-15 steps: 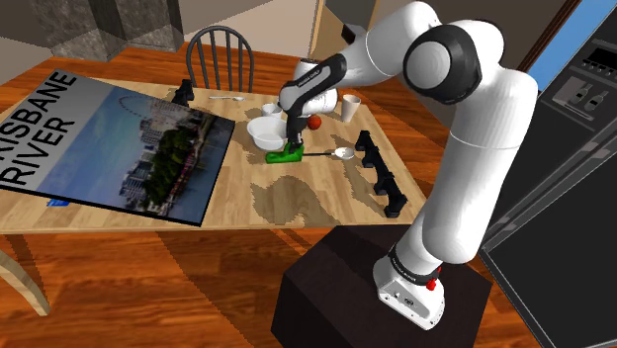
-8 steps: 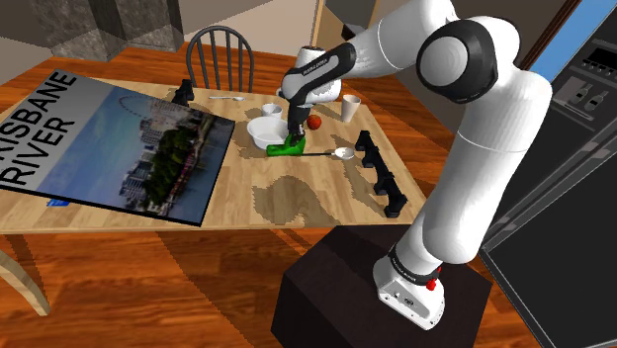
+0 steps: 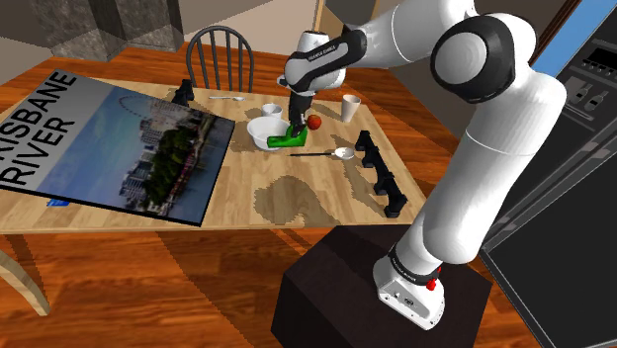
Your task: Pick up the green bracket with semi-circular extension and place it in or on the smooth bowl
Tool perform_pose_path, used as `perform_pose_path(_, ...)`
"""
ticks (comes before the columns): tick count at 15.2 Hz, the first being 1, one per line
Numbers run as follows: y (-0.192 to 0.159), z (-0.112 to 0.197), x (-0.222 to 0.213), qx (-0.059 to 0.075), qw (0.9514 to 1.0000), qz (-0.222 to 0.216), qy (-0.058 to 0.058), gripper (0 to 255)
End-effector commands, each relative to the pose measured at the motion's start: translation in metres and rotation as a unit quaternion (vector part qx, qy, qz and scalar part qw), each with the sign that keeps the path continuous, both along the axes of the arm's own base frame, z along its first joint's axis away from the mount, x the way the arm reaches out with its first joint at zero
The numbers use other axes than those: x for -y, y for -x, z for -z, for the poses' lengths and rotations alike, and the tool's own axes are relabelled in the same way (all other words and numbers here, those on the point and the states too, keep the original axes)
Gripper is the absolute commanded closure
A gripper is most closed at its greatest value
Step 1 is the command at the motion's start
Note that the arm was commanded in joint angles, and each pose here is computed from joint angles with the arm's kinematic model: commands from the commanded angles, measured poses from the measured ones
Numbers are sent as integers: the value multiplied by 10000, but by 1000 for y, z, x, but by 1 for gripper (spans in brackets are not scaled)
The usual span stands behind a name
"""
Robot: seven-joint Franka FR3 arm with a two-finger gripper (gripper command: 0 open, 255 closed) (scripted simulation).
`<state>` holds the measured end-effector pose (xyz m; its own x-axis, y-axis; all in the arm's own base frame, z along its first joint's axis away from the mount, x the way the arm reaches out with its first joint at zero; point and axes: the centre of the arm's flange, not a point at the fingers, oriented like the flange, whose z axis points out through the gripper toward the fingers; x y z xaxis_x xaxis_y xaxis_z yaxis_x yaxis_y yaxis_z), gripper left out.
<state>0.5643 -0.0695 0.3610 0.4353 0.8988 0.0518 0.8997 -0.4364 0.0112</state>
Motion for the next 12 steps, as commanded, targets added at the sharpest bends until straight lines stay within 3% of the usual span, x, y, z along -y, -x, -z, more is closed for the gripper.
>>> perform_pose_path(1,0,-11,0,-1,10000,0,0,255)
perform_pose_path(4,0,-26,0,-1,10000,0,0,255)
perform_pose_path(12,-98,-34,39,-1,10000,0,0,255)
